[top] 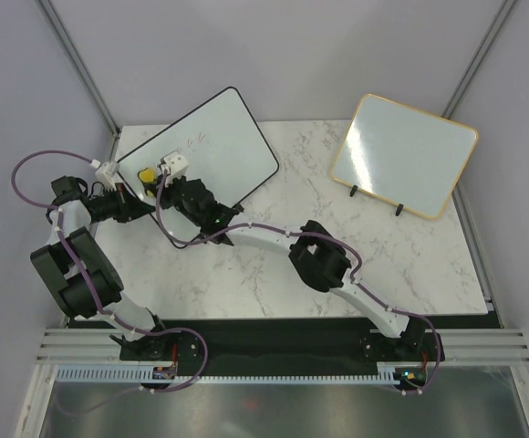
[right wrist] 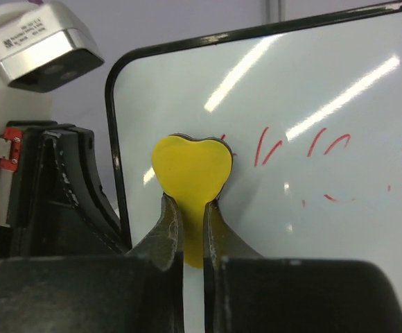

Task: Erase the whiteboard

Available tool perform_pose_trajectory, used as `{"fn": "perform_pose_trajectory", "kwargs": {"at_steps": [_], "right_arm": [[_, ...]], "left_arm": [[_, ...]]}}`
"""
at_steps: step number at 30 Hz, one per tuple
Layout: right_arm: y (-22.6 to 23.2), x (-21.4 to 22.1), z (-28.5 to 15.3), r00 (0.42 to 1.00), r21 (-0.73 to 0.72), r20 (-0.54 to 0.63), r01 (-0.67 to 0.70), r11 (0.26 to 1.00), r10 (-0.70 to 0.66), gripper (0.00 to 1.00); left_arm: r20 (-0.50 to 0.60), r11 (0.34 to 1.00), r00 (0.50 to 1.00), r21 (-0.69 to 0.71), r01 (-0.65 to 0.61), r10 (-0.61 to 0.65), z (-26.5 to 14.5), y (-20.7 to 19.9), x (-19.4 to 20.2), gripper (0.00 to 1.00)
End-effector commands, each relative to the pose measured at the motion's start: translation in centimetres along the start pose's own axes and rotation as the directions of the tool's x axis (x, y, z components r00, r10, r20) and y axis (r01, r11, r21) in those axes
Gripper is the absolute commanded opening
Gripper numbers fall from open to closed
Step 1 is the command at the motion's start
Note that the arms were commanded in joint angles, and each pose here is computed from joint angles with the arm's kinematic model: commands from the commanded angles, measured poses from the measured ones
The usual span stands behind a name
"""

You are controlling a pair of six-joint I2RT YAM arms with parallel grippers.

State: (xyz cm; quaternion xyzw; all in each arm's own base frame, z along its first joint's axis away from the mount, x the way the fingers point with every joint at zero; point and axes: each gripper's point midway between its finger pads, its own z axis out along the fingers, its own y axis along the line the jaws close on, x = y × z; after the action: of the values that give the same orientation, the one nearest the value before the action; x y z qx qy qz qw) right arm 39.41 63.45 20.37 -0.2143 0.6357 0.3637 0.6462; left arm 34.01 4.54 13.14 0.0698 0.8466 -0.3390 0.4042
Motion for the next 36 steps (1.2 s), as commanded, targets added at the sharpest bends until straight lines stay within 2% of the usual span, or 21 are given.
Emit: {"fn": "perform_pose_trajectory", "kwargs": {"at_steps": [1,5,9,11,15,18,24,29,31,36], "right_arm": [[-9.0,3.5,-1.3,0.985,0.157,-0.172,0.034,0.987,-0.006,0.0],[-17.8,2.0,-2.4,0.976,0.23,-0.214,0.023,0.973,0.028,0.0],[-22.2,1.8,-3.0,0.967,0.288,-0.254,0.089,0.953,-0.013,0.0],[-23.0,1.5,-2.7,0.966,0.295,-0.256,0.098,0.95,-0.02,0.0],[-21.7,1.2,-1.5,0.975,0.259,-0.217,0.022,0.966,0.036,0.0],[-17.9,1.7,-0.2,0.977,0.165,-0.198,-0.042,0.985,0.075,0.0],[-8.8,3.1,0.3,0.978,0.0,-0.201,-0.049,0.999,0.048,0.0],[-4.0,2.6,0.1,0.984,-0.087,-0.176,-0.002,0.996,-0.013,0.0],[-4.3,2.5,0.2,0.985,-0.062,-0.167,0.028,0.998,-0.038,0.0],[-11.4,1.5,0.5,0.988,0.13,-0.154,0.021,0.991,-0.001,0.0]], "left_arm": [[-0.043,0.915,0.932,-0.182,-0.361,0.359,-0.9,4.2,-2.5,0.02],[-0.049,0.91,0.929,-0.189,-0.369,0.366,-1.0,4.3,-2.5,0.02],[-0.041,0.913,0.931,-0.184,-0.364,0.363,-1.0,4.1,-2.6,0.02],[-0.043,0.911,0.93,-0.19,-0.367,0.365,-1.1,4.2,-2.7,0.02],[-0.05,0.905,0.926,-0.198,-0.377,0.375,-1.2,4.2,-2.7,0.02],[-0.05,0.904,0.925,-0.2,-0.378,0.376,-1.3,4.2,-2.8,0.02],[-0.048,0.903,0.924,-0.199,-0.38,0.379,-1.3,4.1,-2.7,0.02],[-0.048,0.905,0.926,-0.197,-0.377,0.375,-1.3,4.1,-2.6,0.02],[-0.046,0.904,0.925,-0.197,-0.379,0.378,-1.3,4.0,-2.7,0.02],[-0.045,0.902,0.923,-0.197,-0.383,0.382,-1.4,3.9,-2.8,0.02]]}}
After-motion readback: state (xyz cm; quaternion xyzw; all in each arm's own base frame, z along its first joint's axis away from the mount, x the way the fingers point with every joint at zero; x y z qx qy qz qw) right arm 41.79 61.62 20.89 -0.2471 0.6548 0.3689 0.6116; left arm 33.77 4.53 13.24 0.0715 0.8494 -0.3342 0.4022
